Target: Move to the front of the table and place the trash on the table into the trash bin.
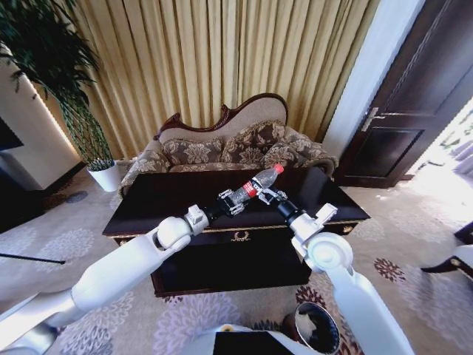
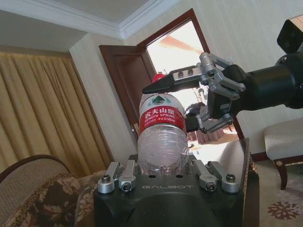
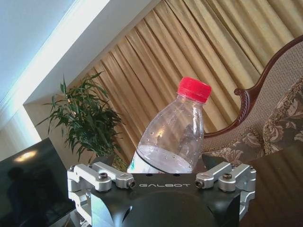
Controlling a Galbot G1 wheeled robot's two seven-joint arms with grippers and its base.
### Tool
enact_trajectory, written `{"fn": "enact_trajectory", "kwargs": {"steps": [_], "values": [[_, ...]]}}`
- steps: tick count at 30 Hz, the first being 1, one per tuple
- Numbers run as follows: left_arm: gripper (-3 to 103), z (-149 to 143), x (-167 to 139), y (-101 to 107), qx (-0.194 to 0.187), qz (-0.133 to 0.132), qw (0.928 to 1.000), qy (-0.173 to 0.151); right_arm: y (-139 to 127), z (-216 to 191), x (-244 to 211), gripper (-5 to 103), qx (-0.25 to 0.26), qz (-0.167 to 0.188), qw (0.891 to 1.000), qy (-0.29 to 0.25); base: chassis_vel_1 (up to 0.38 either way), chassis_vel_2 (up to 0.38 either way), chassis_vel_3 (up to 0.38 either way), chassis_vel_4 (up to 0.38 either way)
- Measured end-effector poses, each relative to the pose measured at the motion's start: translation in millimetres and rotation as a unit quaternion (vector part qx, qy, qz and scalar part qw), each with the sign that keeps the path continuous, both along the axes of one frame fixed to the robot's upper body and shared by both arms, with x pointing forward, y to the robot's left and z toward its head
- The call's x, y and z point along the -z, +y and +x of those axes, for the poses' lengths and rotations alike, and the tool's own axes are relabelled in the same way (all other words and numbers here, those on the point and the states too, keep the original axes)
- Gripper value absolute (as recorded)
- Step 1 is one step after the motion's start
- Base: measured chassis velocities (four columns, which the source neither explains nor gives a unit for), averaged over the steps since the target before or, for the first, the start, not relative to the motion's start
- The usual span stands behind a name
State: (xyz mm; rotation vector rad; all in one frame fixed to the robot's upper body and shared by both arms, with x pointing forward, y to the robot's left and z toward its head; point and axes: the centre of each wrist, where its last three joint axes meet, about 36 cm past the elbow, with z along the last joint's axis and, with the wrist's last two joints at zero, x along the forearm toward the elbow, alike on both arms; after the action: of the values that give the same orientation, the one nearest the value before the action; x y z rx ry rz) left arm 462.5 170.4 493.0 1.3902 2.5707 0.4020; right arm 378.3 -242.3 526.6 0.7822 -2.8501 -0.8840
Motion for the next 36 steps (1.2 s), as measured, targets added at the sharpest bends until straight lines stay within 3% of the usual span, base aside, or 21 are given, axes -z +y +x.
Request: {"fn": "enact_trajectory", "kwargs": {"steps": [7,11,12,14,17,19,20,23,26,32,36], "values": [[42,-1.3,2.9,0.0,0.001,0.001,1.0000,0.004,-1.6,-0.7,-1.3,101,0.001,-0.003,1.000,-0.002,0.000,0.000,0.000,0.000],[42,-1.8,3.9,0.5,-0.001,0.001,1.0000,0.005,-1.8,-1.0,-0.2,92,0.002,-0.007,1.000,-0.004,0.000,0.000,0.000,0.000],[42,-2.0,4.1,0.4,-0.001,0.001,1.0000,0.005,-1.8,-1.3,0.9,81,0.001,-0.010,1.000,-0.005,0.000,0.000,0.000,0.000],[42,-2.1,4.4,0.2,-0.001,0.001,1.0000,0.005,-1.9,-1.8,1.7,81,0.000,-0.012,1.000,-0.005,0.000,0.000,0.000,0.000],[42,-2.3,5.4,-0.3,-0.001,0.001,1.0000,0.007,-4.2,-3.2,3.3,64,-0.001,-0.014,1.000,-0.006,0.000,0.000,0.000,0.000],[42,-2.2,5.4,-0.4,-0.001,0.001,1.0000,0.007,-4.8,-3.4,3.4,64,-0.002,-0.014,1.000,-0.006,0.000,0.000,0.000,0.000],[42,-2.1,5.5,-0.7,0.000,0.001,1.0000,0.007,-6.1,-3.8,3.3,55,-0.002,-0.015,1.000,-0.007,0.000,0.000,0.000,0.000],[42,-1.6,5.0,-0.9,0.001,0.001,1.0000,0.007,-7.6,-4.2,2.4,55,-0.001,-0.016,1.000,-0.009,0.000,0.000,0.000,0.000],[42,-1.4,4.2,-1.0,0.001,0.000,1.0000,0.006,-8.1,-5.0,2.2,42,-0.001,-0.017,1.000,-0.009,0.000,0.000,0.000,0.000],[42,-5.6,3.1,-1.4,-0.013,-0.006,0.9999,0.009,-8.2,-6.9,3.0,32,-0.001,-0.015,1.000,-0.008,0.000,0.000,0.000,0.000],[40,-6.7,0.5,0.5,-0.030,-0.008,0.9994,0.014,-8.0,-7.8,3.3,32,-0.002,-0.015,1.000,-0.008,0.000,0.000,0.000,0.000]]}}
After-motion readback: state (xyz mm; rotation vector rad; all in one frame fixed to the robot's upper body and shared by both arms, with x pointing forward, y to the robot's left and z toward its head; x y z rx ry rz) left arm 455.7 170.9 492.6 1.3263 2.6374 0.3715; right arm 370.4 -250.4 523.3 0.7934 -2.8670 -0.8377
